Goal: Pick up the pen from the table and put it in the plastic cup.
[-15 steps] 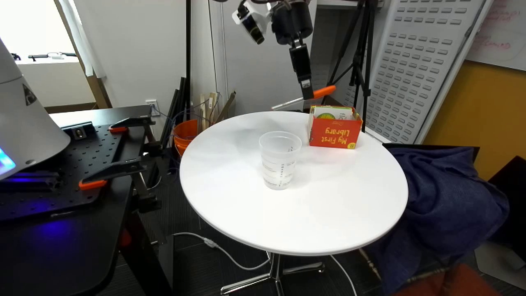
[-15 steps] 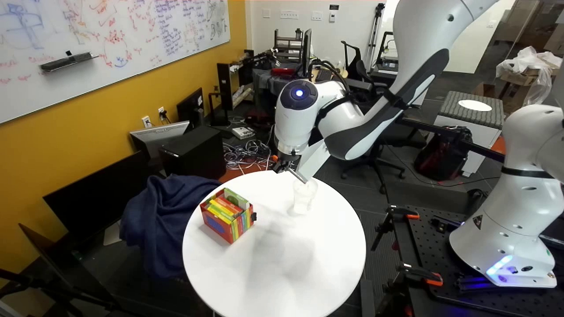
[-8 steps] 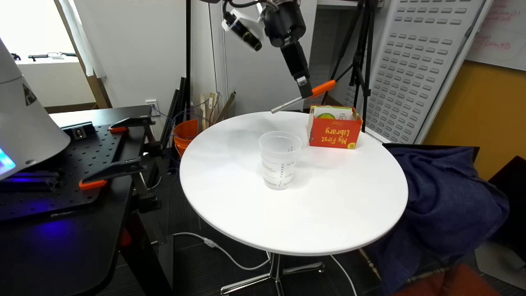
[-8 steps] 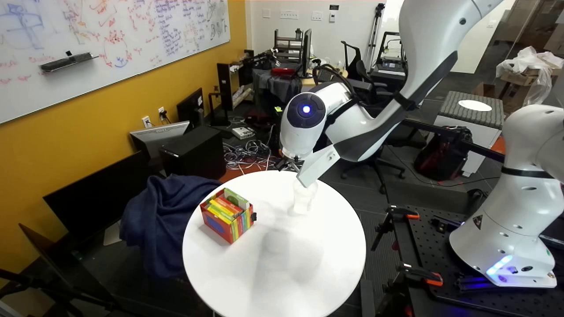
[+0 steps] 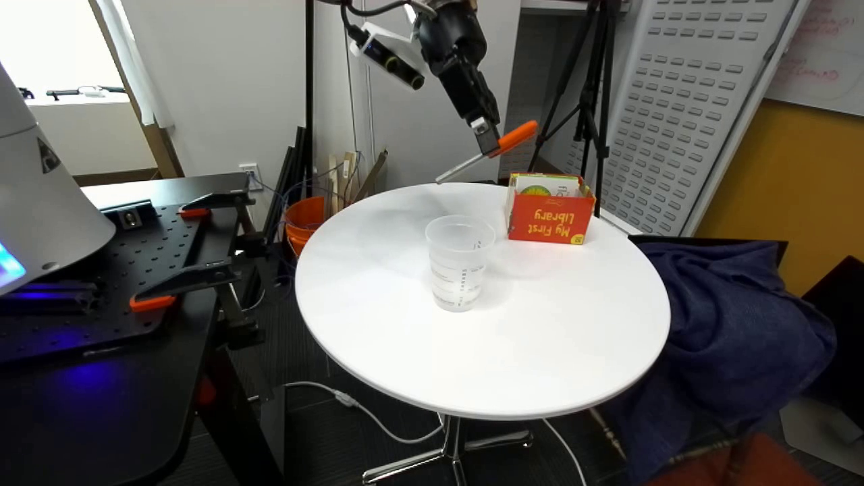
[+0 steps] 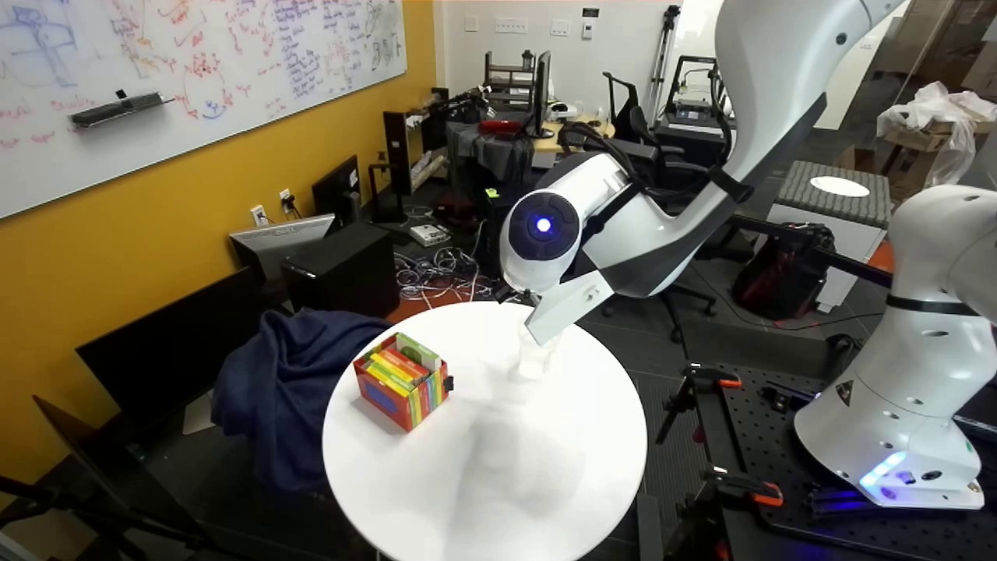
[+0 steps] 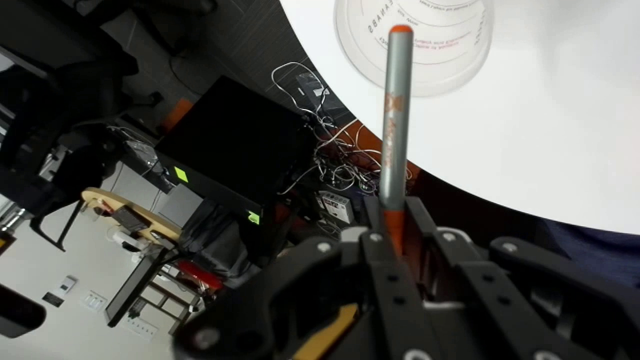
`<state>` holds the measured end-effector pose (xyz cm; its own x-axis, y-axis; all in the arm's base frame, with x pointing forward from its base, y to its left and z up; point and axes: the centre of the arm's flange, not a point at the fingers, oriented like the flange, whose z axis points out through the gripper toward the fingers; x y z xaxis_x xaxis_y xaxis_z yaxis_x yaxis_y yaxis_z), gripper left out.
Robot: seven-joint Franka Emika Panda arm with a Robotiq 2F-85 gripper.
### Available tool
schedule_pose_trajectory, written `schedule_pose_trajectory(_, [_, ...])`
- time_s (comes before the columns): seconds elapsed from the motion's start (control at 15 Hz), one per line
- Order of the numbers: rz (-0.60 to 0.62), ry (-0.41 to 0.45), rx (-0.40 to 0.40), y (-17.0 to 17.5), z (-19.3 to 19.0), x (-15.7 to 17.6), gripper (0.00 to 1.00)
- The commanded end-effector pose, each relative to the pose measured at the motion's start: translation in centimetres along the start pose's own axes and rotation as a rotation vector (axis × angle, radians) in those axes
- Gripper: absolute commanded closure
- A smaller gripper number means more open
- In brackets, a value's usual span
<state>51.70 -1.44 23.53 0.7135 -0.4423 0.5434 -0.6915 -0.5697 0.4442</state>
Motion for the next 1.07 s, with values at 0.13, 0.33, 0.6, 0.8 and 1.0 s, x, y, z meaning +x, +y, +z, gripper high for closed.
schedule_pose_trajectory(0.13, [0.071, 0.030, -0.062, 1.1, 0.1, -1.1, 0.96])
schedule_pose_trajectory(0.33, [0.098, 0.042, -0.082, 1.1, 0.5, -1.5, 0.96])
schedule_pose_trajectory(0.6, [0.128, 0.061, -0.103, 0.9, 1.1, -1.6, 0.96])
schedule_pose_trajectory(0.8, [0.146, 0.085, -0.112, 0.6, 1.5, -1.8, 0.96])
schedule_pose_trajectory(1.0, [0.168, 0.121, -0.112, 0.4, 2.0, -2.1, 0.96])
